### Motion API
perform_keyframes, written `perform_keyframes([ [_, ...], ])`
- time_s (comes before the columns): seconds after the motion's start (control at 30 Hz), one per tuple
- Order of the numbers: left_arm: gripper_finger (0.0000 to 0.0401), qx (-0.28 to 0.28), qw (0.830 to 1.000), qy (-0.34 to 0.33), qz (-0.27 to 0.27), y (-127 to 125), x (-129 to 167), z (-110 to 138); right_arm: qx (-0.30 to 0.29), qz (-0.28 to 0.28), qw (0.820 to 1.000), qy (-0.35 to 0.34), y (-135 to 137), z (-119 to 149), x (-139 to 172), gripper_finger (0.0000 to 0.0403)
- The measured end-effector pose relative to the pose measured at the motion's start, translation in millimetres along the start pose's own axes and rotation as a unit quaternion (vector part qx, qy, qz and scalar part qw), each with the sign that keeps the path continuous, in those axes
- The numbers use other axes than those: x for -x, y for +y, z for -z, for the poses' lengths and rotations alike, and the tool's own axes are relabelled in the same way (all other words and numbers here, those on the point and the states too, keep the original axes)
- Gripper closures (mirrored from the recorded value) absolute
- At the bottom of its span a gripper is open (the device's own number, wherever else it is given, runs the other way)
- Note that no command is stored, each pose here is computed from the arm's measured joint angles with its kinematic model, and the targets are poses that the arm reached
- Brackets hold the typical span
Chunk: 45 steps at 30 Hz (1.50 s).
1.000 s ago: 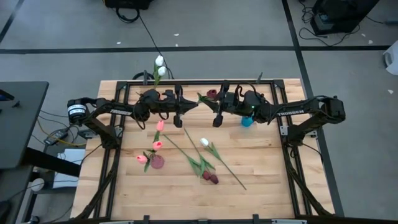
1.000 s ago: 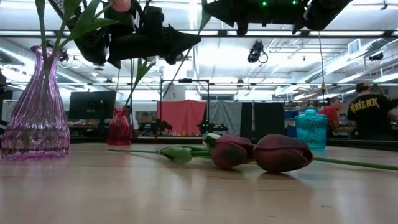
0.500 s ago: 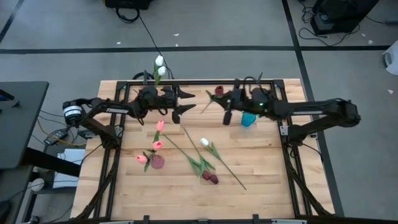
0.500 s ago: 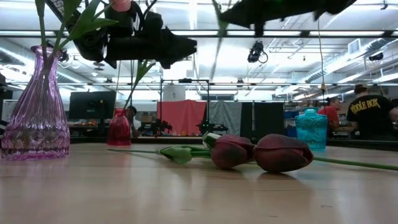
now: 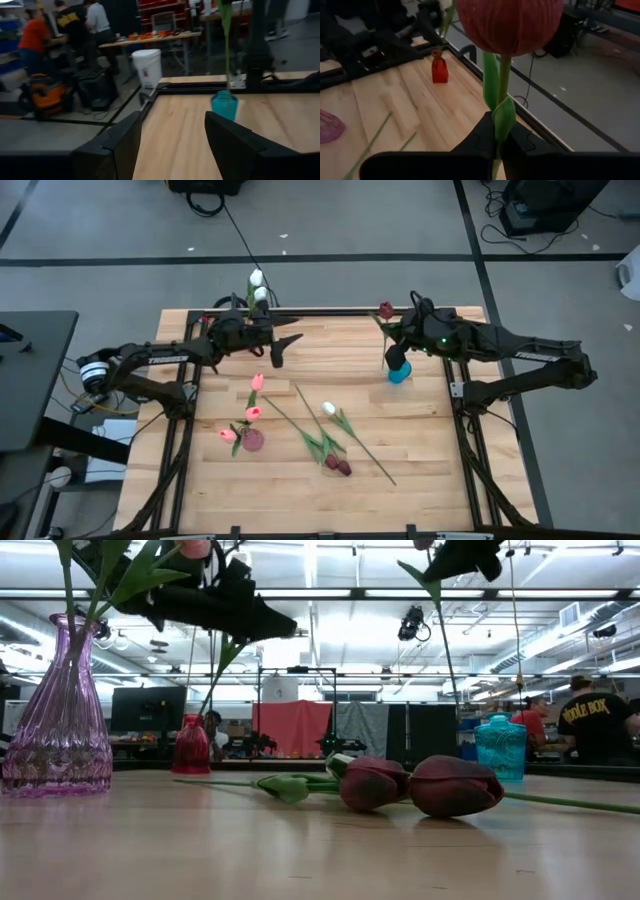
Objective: Sort flowers into vase by color
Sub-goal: Put the right red flower into the blue vase
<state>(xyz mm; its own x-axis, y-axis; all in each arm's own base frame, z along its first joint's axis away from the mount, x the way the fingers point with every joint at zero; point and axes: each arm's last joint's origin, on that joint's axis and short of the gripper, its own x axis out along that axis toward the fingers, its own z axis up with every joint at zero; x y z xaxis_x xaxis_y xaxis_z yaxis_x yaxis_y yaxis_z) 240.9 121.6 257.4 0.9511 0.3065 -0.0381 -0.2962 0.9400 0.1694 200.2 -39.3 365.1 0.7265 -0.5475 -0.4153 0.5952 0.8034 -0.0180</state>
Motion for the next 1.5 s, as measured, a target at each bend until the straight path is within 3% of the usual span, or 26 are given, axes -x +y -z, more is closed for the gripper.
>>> perform_keyframes([
  [0.43,0.0178,-0.005,0.999,0.022,-0.028,-0.1,32.5,-21.7,0.011,0.047,0.998,0.034,-11.4,-18.8,25.4,0.0378],
  [0.87,0.0178,0.013,0.999,0.022,-0.045,-1.4,59.0,-36.2,-0.007,0.074,0.995,0.073,-15.6,-9.7,26.1,0.0378],
  [1.3,0.0178,0.026,0.998,0.01,-0.059,-4.9,77.3,-30.7,-0.014,0.094,0.994,0.059,-11.2,-5.9,25.5,0.0378],
  [1.5,0.0178,0.032,0.998,0.028,-0.054,-5.9,78.7,-27.6,-0.026,0.101,0.991,0.077,-7.6,16.2,19.9,0.0378],
])
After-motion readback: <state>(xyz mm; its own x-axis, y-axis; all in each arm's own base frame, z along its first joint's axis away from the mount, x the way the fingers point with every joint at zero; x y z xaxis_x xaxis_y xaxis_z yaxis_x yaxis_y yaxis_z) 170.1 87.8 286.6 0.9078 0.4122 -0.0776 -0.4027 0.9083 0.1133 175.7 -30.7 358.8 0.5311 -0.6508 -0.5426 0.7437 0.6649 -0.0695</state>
